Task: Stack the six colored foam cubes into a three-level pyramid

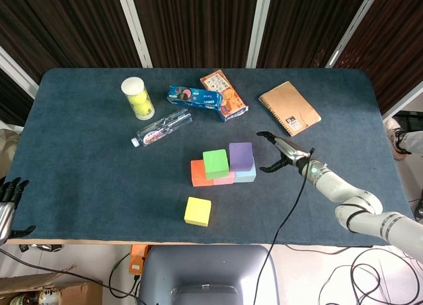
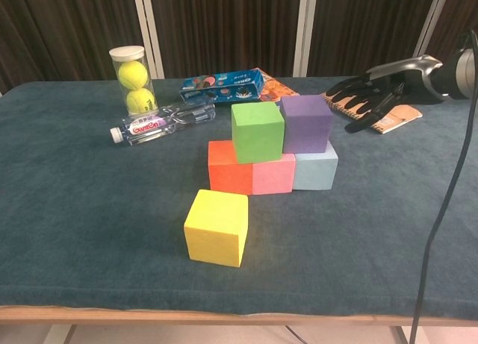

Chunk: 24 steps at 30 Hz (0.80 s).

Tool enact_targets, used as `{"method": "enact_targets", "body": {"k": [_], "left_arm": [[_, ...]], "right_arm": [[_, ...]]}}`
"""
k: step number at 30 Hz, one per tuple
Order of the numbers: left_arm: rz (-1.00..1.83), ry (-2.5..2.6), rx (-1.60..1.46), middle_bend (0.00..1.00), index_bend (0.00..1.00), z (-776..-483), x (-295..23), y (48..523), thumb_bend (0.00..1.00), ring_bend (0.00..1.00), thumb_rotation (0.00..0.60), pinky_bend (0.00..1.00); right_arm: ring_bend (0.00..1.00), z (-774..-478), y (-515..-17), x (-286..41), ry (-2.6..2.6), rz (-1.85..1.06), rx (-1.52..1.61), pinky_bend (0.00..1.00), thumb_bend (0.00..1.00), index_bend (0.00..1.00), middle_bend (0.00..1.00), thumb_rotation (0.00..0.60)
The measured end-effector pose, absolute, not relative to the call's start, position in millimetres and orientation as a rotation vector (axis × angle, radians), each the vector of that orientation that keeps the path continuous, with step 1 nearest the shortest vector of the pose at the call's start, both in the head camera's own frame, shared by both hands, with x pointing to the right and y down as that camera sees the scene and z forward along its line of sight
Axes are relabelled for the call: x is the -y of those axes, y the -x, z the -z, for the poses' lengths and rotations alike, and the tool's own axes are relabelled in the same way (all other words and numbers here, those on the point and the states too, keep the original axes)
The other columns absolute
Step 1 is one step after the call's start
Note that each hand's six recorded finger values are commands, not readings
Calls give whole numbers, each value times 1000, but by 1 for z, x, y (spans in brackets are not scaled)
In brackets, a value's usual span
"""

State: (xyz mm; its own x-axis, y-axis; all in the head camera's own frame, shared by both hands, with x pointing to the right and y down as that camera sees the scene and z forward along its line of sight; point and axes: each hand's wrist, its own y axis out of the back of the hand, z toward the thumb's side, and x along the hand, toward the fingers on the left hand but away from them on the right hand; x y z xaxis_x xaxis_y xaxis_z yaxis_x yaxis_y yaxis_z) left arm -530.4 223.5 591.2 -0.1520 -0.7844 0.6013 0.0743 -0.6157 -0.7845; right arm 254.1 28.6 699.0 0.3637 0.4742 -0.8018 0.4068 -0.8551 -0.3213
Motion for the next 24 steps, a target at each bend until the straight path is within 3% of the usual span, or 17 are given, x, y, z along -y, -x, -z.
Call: {"method": "enact_targets", "body": {"k": [12,19,24], "left_arm": [[1837,1507,-829,0,53,-589,-224,535,119,0,580,108],[1835,1512,-828,0,53,-590,-225,535,119,0,582,108],[1839,1510,-831,0,53,-590,-225,536,119,0,583,108]], "right_arm": [[0,-713,-231,-30,2570,-1490,802,0,154,136,0,600],[0,-719,-227,-27,2572,-1472,843,0,153,275,0,600],[0,-724,-222,-27,2573,-1460,855,0,153,322,0,600]]}}
